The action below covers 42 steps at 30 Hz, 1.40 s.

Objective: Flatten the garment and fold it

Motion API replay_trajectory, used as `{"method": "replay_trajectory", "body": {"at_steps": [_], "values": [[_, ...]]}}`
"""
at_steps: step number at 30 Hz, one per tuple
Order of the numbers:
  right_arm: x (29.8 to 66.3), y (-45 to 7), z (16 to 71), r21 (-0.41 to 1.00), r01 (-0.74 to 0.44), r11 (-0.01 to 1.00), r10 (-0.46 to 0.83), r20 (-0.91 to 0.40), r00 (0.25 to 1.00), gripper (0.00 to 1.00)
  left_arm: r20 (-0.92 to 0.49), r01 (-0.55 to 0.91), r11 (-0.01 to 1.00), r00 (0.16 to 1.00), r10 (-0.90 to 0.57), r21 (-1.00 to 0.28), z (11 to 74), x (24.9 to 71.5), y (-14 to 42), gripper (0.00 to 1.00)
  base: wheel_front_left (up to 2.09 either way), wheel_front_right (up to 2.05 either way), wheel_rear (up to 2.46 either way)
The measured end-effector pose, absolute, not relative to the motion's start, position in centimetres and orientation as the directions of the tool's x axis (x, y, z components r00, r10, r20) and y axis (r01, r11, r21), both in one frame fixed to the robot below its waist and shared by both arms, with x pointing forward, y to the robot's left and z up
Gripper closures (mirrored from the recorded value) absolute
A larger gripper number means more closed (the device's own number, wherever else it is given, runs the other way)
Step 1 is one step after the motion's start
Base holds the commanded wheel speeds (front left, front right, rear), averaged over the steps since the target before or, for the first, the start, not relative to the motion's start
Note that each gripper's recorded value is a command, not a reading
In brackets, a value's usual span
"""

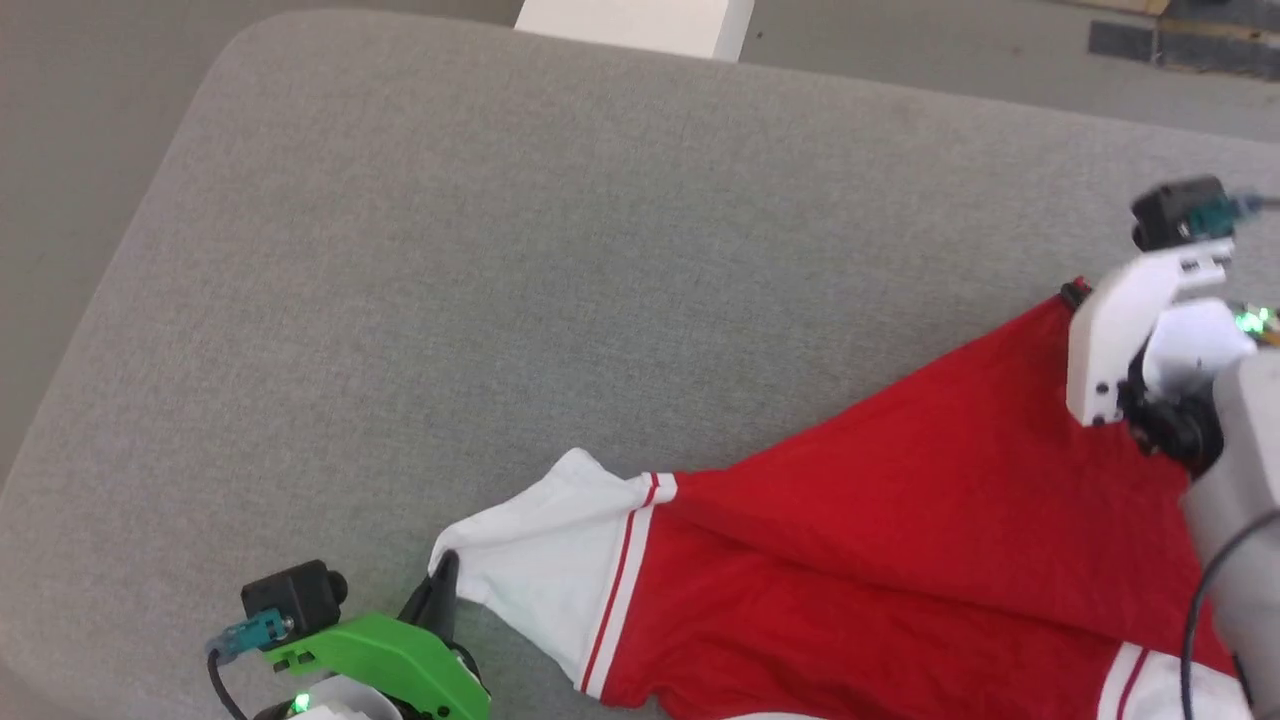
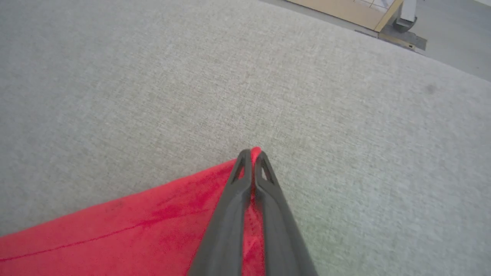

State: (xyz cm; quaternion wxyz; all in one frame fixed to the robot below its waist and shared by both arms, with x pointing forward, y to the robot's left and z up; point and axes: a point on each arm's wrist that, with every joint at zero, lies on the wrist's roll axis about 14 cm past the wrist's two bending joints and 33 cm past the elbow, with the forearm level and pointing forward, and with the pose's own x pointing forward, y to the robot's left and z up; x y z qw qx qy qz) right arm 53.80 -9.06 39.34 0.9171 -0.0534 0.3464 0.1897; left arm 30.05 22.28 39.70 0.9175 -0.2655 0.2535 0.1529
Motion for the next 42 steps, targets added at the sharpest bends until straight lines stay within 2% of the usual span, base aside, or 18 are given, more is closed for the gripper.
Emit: {"method": "replay_trajectory", "body": {"at_steps": [5,10,17,24,28,33,42], "values": [[51.9,-9.7,41.9,0.107,-0.326,0.939,0.337,-0.461,0.821,1.0,-0.516,-0.388,0.823,0.845,0.14,-0.414,40.8,30.0,22.4,1.0,0.0,0.0,0.0],[48.2,-12.0,44.6,0.181,-0.233,0.956,0.278,-0.29,0.916,1.0,-0.476,-0.355,0.838,0.869,0.133,-0.415,42.2,30.0,22.4,1.0,0.0,0.0,0.0],[41.7,-16.6,46.4,0.217,-0.094,0.971,0.144,-0.227,0.963,1.0,-0.336,-0.259,0.853,0.936,0.105,-0.452,46.2,32.1,21.8,1.0,0.0,0.0,0.0],[38.8,-20.2,50.8,0.13,-0.05,0.99,0.074,-0.187,0.98,1.0,-0.156,-0.067,0.835,0.988,-0.023,-0.546,51.8,35.4,19.1,1.0,0.0,0.0,0.0],[38.8,-21.6,54.0,0.029,-0.068,0.997,0.072,-0.168,0.983,1.0,-0.021,0.106,0.829,0.99,-0.14,-0.549,56.9,38.4,17.1,1.0,0.0,0.0,0.0],[41.2,-21.4,58.7,-0.098,-0.128,0.987,0.115,-0.126,0.985,1.0,0.123,0.244,0.824,0.97,-0.211,-0.512,63.1,42.5,15.9,1.0,0.0,0.0,0.0],[49.4,-19.7,63.1,-0.246,-0.214,0.945,0.187,-0.13,0.974,1.0,0.24,0.285,0.83,0.952,-0.189,-0.479,69.9,51.9,16.8,1.0,0.0,0.0,0.0]]}}
